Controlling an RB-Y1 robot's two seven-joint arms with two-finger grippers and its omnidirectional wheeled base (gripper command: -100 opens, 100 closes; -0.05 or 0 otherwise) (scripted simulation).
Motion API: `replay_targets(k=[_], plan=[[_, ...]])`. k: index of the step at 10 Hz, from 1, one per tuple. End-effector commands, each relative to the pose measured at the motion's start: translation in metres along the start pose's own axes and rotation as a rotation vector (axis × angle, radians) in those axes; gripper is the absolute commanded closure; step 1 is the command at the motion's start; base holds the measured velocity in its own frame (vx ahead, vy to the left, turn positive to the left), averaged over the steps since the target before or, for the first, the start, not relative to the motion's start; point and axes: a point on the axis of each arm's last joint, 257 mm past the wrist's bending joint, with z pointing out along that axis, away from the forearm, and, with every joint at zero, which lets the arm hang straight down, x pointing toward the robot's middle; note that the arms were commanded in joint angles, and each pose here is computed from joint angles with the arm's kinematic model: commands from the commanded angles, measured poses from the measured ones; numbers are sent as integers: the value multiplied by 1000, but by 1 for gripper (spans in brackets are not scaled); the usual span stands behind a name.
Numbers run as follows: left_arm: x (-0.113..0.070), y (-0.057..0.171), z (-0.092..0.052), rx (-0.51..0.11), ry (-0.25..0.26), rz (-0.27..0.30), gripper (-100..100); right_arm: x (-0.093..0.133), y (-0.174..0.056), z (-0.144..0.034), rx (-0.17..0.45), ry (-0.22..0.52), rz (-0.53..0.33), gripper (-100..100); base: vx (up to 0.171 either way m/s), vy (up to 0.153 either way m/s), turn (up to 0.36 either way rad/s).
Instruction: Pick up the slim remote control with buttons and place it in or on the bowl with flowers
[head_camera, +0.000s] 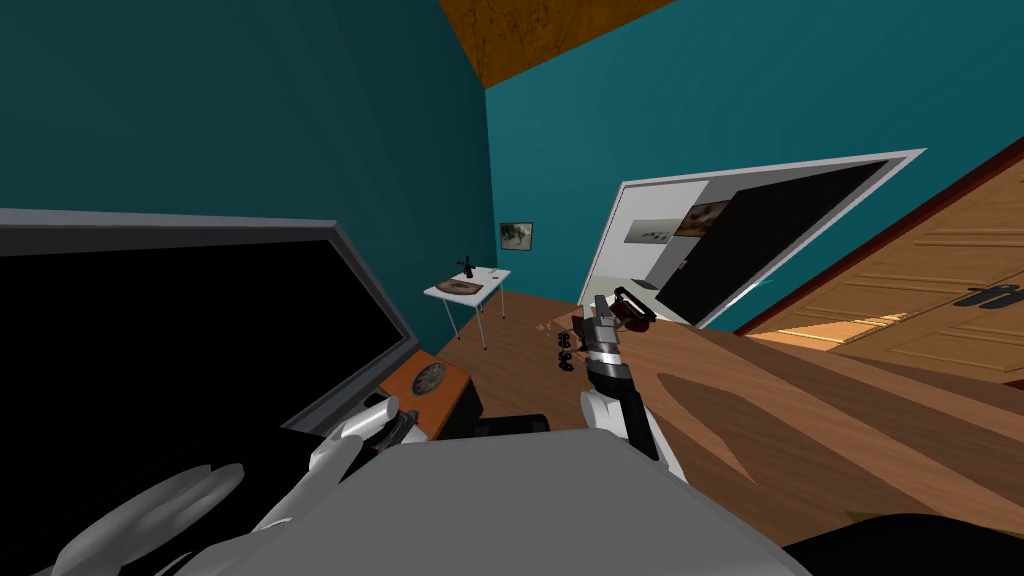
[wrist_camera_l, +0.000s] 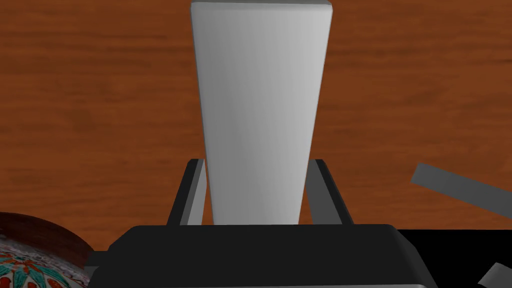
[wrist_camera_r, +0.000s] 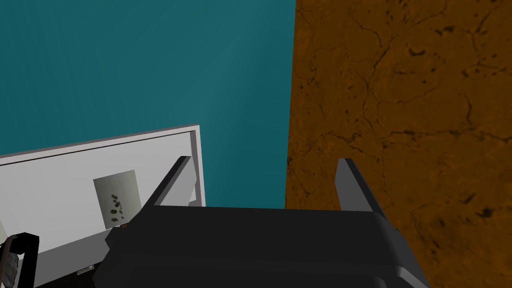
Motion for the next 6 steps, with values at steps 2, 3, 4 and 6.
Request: replay_targets(k=[2,3,4,6], plan=[[-14,2,-14,0,2,10,100,0,0,0,0,0,0,0,24,-26,82],[-11,1,-11,1,0,7,100,0,0,0,0,0,0,0,10,-10,22],[-11,2,-11,0,1,8,0,0,0,0,0,0,0,0,0,0,0],[-47,-6,-32,17,-51,-9,100,0,0,0,0,0,0,0,-29,-22,21]])
